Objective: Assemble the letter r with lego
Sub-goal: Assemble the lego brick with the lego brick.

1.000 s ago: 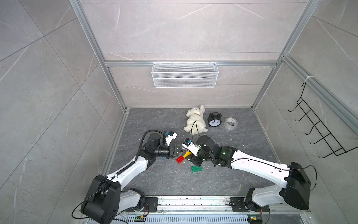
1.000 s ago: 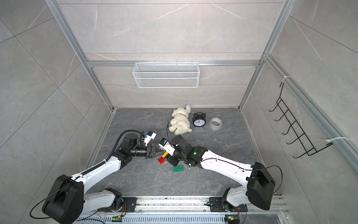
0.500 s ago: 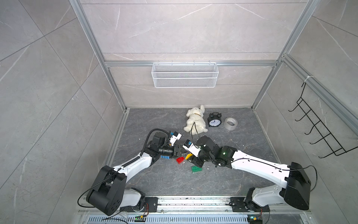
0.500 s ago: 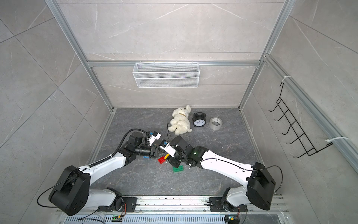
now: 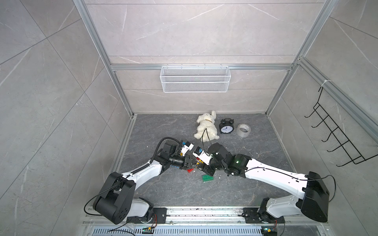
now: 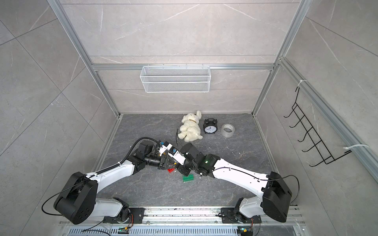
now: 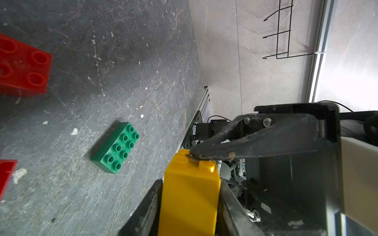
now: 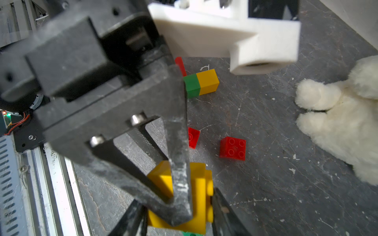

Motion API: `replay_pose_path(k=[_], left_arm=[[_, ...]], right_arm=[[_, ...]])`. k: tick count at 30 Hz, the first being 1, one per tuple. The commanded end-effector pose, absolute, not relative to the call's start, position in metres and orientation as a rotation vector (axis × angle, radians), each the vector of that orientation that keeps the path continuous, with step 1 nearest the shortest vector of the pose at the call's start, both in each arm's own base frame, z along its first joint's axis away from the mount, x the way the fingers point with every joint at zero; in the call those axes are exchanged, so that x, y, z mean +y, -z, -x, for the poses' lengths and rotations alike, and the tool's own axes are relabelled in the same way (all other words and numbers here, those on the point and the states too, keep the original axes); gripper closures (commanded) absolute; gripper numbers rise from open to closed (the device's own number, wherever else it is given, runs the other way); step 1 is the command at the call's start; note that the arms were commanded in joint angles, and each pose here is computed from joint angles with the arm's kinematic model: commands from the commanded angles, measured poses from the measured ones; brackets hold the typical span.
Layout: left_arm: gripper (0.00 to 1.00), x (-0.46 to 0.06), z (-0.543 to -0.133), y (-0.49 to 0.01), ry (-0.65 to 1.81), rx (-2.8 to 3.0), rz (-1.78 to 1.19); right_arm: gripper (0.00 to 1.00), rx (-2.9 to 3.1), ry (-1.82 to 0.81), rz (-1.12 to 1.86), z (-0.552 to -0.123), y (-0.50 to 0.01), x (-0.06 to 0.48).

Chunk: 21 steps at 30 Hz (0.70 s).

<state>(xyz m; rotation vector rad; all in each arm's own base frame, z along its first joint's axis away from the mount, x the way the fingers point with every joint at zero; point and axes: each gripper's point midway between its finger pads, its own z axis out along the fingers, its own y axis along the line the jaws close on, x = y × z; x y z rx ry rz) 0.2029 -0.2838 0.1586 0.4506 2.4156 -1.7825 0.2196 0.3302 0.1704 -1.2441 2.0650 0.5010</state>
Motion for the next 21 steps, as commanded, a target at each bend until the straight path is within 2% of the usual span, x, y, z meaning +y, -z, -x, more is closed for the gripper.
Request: replay_pose_path(k=[1, 5, 7, 10, 14, 16, 21], left_arm=[[0.63, -0.288, -0.197, -0.180, 1.836, 2.348, -0.534], [0.75, -0.289, -0.199, -0.177, 1.837, 2.352, -0.528], [0.79, -0.290, -0.201, -0.177, 1.840, 2.352, -0.526], [0.81, -0.292, -0.203, -0.178, 1.839, 2.342, -0.533], [0.81, -0.290, -0.206, -0.178, 1.781, 2.333, -0.542], [0.81, -0.286, -0.210, -0.176, 1.702, 2.330, -0.544], [0.83, -0.278, -0.222, -0.182, 1.460, 2.254, -0.584]], right_arm=[[0.56, 1.967, -0.542, 1.208, -0.224, -0.195, 0.341], [0.55, 1.976, -0.540, 1.215, -0.223, -0.194, 0.339], [0.48, 1.983, -0.538, 1.217, -0.223, -0.192, 0.339], [0.38, 1.998, -0.522, 1.190, -0.225, -0.193, 0.335], [0.31, 1.991, -0.535, 1.119, -0.226, -0.204, 0.322], [0.30, 1.993, -0.612, 1.075, -0.227, -0.214, 0.315], [0.29, 2.050, -1.031, 0.880, -0.241, -0.250, 0.309]])
